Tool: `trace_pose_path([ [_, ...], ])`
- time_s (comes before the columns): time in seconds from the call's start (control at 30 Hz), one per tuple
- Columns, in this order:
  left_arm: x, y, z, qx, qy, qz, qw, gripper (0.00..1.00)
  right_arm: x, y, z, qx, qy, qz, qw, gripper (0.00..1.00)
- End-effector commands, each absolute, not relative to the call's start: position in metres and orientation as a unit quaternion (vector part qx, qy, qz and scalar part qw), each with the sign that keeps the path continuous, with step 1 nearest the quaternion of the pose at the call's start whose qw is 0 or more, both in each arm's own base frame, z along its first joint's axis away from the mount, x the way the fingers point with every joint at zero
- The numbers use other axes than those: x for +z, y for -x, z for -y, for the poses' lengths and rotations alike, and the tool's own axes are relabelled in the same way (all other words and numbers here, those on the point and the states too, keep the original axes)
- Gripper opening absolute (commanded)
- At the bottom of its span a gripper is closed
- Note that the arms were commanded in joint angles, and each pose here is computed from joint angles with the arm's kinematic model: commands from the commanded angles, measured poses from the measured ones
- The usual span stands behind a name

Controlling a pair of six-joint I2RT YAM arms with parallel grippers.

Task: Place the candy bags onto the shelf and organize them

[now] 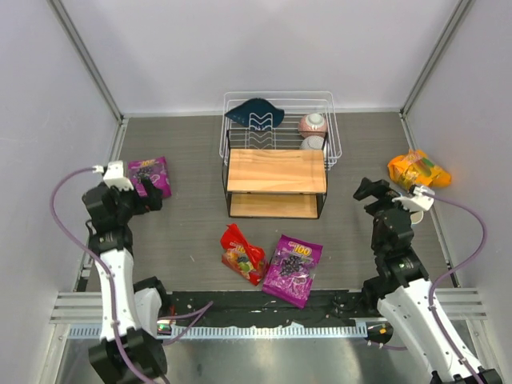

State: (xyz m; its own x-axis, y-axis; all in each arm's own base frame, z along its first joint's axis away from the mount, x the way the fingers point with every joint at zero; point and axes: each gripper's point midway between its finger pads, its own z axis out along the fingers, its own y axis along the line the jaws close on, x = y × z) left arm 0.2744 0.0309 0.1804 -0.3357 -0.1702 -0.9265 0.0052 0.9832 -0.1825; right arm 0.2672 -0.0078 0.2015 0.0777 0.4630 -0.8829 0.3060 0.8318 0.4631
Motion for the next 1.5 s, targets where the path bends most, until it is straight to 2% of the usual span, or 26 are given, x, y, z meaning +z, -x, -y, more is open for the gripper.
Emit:
trace_pose_path([
  [0.0, 0.217, -0.305, -0.036, -0.087, 0.011, -0.81, 0.579, 1.0, 0.268, -0.272, 0.015, 0.049, -0.285, -0.633, 0.718, 1.0],
  [0.13, 0.248, -0.323, -0.046, -0.077, 0.024, -0.794, 0.603, 1.0, 0.302, -0.274, 0.015, 0.051, -0.276, -0.621, 0.732, 1.0],
  [0.3, 0.239, -0.333, -0.054, -0.062, -0.002, -0.817, 0.574, 1.0, 0.357, -0.279, 0.014, 0.039, -0.259, -0.616, 0.743, 1.0],
  [0.47, 0.227, -0.343, -0.064, -0.053, 0.0, -0.838, 0.543, 1.0, 0.399, -0.285, -0.006, 0.083, -0.224, -0.623, 0.745, 1.0],
  [0.53, 0.229, -0.344, -0.057, -0.068, -0.037, -0.843, 0.533, 1.0, 0.399, -0.291, -0.016, 0.099, -0.213, -0.636, 0.736, 1.0],
  [0.9, 0.194, -0.387, -0.08, -0.1, 0.032, -0.874, 0.475, 1.0, 0.381, -0.292, -0.037, 0.135, -0.174, -0.659, 0.719, 1.0],
  [1.13, 0.184, -0.407, -0.103, -0.095, 0.059, -0.867, 0.486, 1.0, 0.366, -0.29, -0.039, 0.137, -0.163, -0.661, 0.72, 1.0],
  [1.33, 0.17, -0.409, -0.114, -0.156, 0.1, -0.854, 0.486, 1.0, 0.356, -0.292, -0.039, 0.133, -0.163, -0.665, 0.717, 1.0],
  [1.47, 0.15, -0.41, -0.13, -0.193, 0.132, -0.86, 0.454, 1.0, 0.348, -0.293, -0.037, 0.13, -0.17, -0.667, 0.714, 1.0],
])
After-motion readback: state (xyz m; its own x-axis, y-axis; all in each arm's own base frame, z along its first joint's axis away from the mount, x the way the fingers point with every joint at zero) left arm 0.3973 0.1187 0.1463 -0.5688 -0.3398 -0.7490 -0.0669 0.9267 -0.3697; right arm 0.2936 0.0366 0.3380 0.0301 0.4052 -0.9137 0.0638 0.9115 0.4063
